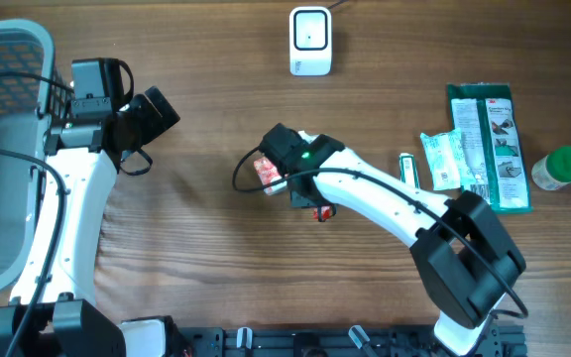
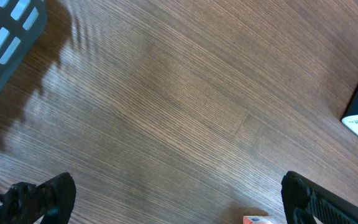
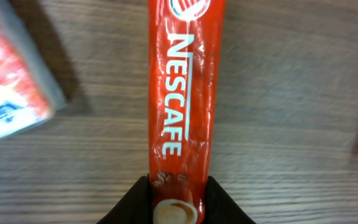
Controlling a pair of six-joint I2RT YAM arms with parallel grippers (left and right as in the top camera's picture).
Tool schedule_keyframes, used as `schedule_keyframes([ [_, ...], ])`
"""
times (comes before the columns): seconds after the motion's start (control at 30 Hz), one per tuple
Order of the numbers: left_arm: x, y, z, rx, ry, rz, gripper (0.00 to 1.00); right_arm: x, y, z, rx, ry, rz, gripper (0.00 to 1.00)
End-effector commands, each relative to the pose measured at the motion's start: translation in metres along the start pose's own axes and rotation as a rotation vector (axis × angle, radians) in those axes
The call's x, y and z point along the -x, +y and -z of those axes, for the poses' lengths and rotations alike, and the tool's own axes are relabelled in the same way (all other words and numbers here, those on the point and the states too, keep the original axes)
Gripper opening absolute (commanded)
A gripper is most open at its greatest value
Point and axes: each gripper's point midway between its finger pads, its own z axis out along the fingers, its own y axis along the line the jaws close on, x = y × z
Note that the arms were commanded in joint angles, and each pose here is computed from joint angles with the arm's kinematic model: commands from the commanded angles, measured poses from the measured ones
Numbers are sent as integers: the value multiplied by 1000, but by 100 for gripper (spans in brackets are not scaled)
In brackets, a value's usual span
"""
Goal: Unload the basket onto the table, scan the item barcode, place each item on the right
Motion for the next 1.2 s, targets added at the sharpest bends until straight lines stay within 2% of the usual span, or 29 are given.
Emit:
schedule_keyframes([
  [0.0, 5, 0, 5, 1, -21, 2, 100, 11, -17, 3, -38, -30, 31, 31],
  [0.17, 5, 0, 5, 1, -21, 2, 100, 13, -22, 1, -41, -26, 17, 32],
  [0.3, 5, 0, 5, 1, -21, 2, 100, 13, -22, 1, -41, -26, 17, 51],
  [0.37, 5, 0, 5, 1, -21, 2, 100, 13, -22, 0, -42, -24, 17, 52],
  [0.4, 5, 0, 5, 1, -21, 2, 100, 12, -21, 0, -41, -23, 18, 51],
  [0.43, 5, 0, 5, 1, -21, 2, 100, 12, -20, 0, -35, -19, 18, 45],
  [0.63, 5, 0, 5, 1, -21, 2, 100, 3, -8, -1, 34, 29, 18, 4],
  [0.83, 5, 0, 5, 1, -21, 2, 100, -9, 14, 2, 161, 103, 24, 4],
  [1.17, 5, 0, 5, 1, -21, 2, 100, -18, 13, -11, 160, 114, 22, 4],
])
